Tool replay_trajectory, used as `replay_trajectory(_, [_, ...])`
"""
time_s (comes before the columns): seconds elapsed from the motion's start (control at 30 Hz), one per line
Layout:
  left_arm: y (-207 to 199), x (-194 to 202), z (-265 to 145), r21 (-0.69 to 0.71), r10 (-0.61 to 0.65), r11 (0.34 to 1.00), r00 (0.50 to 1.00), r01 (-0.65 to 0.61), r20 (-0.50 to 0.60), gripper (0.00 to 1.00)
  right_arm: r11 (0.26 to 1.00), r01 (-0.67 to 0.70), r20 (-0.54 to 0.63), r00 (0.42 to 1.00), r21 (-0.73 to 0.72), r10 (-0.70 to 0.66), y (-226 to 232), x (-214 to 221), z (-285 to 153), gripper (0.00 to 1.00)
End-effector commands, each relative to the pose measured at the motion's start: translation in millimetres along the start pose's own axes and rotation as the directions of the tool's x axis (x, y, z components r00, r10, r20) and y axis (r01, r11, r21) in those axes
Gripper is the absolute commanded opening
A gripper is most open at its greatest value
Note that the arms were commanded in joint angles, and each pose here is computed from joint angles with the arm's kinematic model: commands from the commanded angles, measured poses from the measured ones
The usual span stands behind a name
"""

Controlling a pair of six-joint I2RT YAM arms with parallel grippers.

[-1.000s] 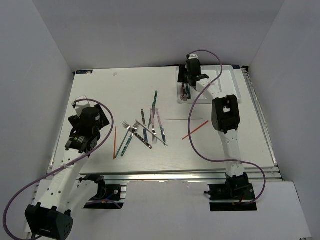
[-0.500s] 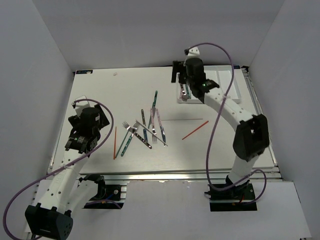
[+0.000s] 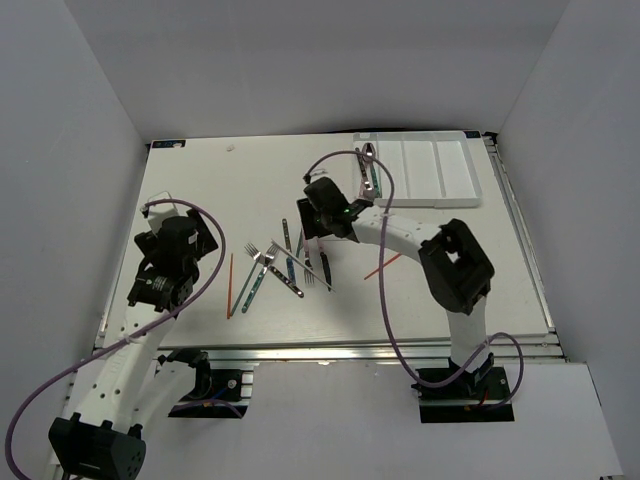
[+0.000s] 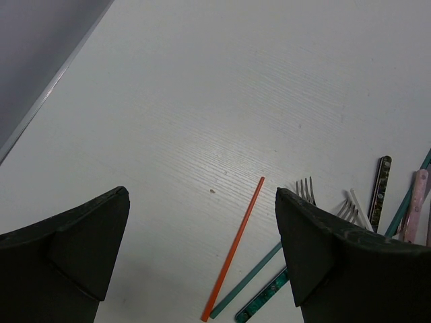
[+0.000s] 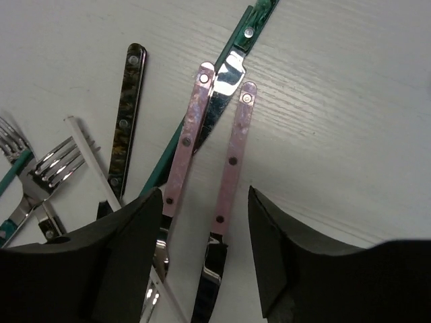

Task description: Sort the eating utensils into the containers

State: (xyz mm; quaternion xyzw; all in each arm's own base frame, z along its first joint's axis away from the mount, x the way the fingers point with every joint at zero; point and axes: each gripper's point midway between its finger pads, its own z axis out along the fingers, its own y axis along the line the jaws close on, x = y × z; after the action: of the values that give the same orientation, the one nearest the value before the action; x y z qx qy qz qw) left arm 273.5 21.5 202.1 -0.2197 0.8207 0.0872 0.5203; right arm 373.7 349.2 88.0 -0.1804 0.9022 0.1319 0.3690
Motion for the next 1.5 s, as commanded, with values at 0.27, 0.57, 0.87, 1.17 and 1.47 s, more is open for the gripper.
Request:
replay_trajectory(0.27, [-3, -2, -5, 0.031, -0.008, 0.999, 1.0, 0.007, 0.015, 0.98, 0.99, 0.015, -0.053, 0.999, 0.14, -0.008, -6, -6, 38, 0.49])
replay_trajectory(0.57, [-2, -3, -6, 0.033, -0.011, 0.999, 1.0, 0.011, 0.019, 0.98, 0.989, 0.039, -0.104, 0.994, 0.145, -0.024, -7, 13, 59, 0.4])
replay_trajectory(0.87, [-3, -4, -6, 0.037, -0.012, 0.999, 1.0, 0.011, 0.019, 0.98, 0.984, 0.03, -0.119, 0.993, 0.175, -0.009, -12, 22, 66, 0.18])
replay_trajectory(1.17, [-3, -4, -7, 0.037, -0.013, 0.999, 1.0, 0.012, 0.021, 0.98, 0.99, -0.083, -0.03, 0.996, 0.116, 0.087, -1, 0, 38, 0.0])
replay_trajectory(1.47, [-2, -3, -6, 0.035, -0.013, 0.999, 1.0, 0.012, 0.019, 0.98, 0.985, -0.146, 0.16, 0.979, 0.097, 0.129, -17, -76, -14, 0.0])
